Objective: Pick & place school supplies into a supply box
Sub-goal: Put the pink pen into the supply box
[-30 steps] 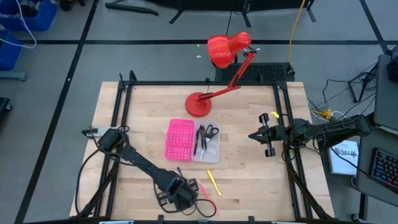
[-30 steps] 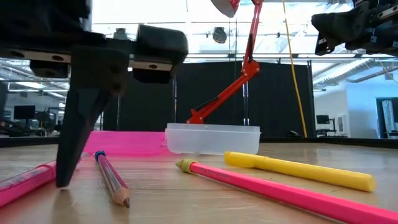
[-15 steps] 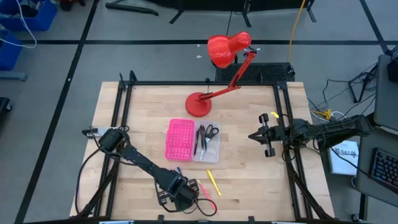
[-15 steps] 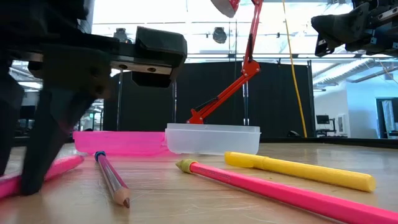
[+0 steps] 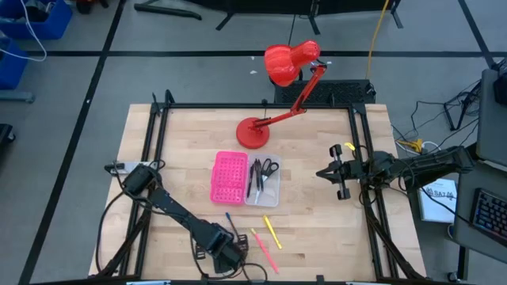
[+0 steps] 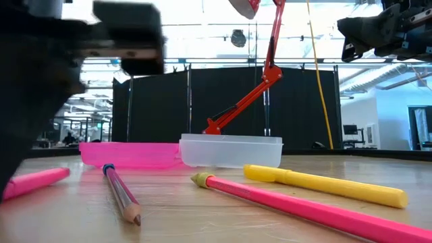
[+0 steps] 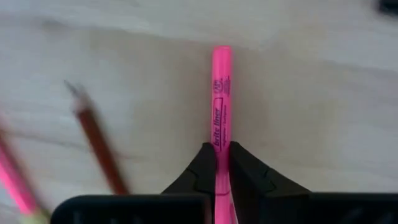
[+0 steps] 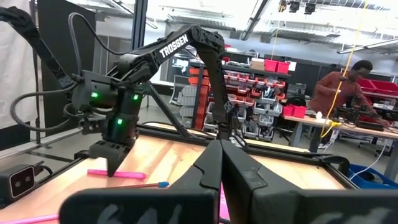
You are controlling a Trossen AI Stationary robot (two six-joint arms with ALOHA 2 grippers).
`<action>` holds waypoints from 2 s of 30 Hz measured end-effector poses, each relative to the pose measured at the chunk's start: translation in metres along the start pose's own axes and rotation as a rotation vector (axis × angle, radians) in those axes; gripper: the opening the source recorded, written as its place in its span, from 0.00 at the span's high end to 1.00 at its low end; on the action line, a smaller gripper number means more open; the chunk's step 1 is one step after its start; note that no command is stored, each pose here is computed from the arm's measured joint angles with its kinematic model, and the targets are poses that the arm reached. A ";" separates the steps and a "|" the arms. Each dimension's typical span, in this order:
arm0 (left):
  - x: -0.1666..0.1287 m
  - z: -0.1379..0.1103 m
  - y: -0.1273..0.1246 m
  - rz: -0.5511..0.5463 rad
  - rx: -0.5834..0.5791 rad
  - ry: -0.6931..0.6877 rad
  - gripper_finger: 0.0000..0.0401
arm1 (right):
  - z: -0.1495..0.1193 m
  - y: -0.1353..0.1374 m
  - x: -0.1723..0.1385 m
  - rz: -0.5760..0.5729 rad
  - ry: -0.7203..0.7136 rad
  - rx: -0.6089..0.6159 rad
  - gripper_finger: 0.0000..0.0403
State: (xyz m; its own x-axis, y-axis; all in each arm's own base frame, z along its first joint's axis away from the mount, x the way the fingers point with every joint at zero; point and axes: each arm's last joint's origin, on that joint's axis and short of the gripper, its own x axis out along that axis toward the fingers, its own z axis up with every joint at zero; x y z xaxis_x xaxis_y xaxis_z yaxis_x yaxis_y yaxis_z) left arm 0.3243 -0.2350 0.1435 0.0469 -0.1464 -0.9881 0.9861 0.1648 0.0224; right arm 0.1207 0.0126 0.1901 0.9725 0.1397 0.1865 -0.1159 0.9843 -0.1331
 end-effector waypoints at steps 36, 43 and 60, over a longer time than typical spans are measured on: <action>-0.128 -0.143 0.099 0.389 0.242 -0.024 0.99 | -0.011 -0.002 0.001 -0.113 0.112 -0.023 1.00; -0.116 -0.129 0.081 0.320 0.157 -0.038 0.99 | -0.011 -0.002 0.001 -0.112 0.116 -0.023 1.00; -0.113 -0.131 -0.054 1.093 -0.381 -0.407 0.98 | -0.009 -0.005 0.003 -0.198 0.088 0.038 1.00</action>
State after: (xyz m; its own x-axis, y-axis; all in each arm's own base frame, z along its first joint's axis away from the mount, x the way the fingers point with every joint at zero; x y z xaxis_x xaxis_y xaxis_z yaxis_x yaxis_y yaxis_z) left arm 0.2444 -0.0997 0.2341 0.9336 -0.0352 -0.3566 0.2906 0.6565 0.6961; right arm 0.1256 0.0071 0.1826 0.9907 -0.0651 0.1197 0.0732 0.9952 -0.0649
